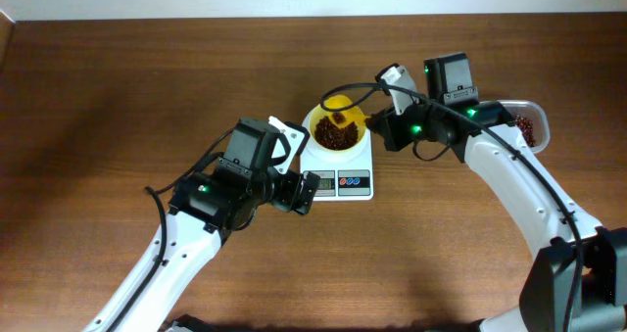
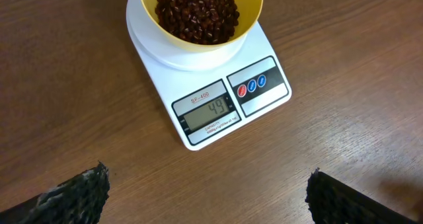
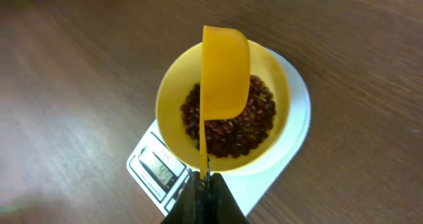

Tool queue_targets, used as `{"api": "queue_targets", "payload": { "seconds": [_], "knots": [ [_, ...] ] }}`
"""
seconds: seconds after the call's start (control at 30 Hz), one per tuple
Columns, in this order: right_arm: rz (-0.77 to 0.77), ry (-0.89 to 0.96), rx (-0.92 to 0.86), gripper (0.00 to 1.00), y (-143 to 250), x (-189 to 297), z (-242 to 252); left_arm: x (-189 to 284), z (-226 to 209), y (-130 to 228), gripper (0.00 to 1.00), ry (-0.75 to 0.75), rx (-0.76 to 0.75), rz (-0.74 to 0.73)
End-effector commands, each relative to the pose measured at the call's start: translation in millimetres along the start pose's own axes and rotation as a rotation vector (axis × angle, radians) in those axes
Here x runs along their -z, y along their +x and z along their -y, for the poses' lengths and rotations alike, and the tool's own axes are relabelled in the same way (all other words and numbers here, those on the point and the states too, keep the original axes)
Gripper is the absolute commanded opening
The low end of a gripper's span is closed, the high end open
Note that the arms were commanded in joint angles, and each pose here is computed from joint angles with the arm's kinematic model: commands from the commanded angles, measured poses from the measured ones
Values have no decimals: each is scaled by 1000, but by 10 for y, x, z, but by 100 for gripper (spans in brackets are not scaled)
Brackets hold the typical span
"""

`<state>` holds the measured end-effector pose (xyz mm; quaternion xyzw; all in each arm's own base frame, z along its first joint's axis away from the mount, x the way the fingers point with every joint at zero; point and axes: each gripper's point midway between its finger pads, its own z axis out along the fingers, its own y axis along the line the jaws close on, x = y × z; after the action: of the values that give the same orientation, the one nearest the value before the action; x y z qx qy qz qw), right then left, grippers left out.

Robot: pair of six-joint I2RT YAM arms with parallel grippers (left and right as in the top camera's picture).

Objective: Scoop item into bowl and weigh 50g on scale
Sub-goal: 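Tip the scoop over the bowl center, shaking beans out slowly, then move the scoop with the right gripper back to the bean container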

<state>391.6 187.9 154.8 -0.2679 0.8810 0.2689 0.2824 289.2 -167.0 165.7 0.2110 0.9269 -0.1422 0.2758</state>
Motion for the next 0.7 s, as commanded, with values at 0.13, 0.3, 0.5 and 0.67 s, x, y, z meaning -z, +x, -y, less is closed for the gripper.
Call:
{"api": "queue_targets", "payload": {
  "seconds": [0.13, 0.3, 0.5, 0.67],
  "knots": [
    [-18, 0, 141, 4, 24, -38, -38, 7, 1, 4, 99, -5, 2, 3],
    [-6, 23, 164, 4, -19, -51, -19, 7, 1, 5, 99, -5, 3, 3],
    [-12, 42, 206, 4, -25, -68, -34, 7, 1, 5, 99, -5, 3, 3],
    [-27, 85, 231, 4, -18, -93, -6, 7, 0, 5, 99, -5, 3, 3]
  ]
}}
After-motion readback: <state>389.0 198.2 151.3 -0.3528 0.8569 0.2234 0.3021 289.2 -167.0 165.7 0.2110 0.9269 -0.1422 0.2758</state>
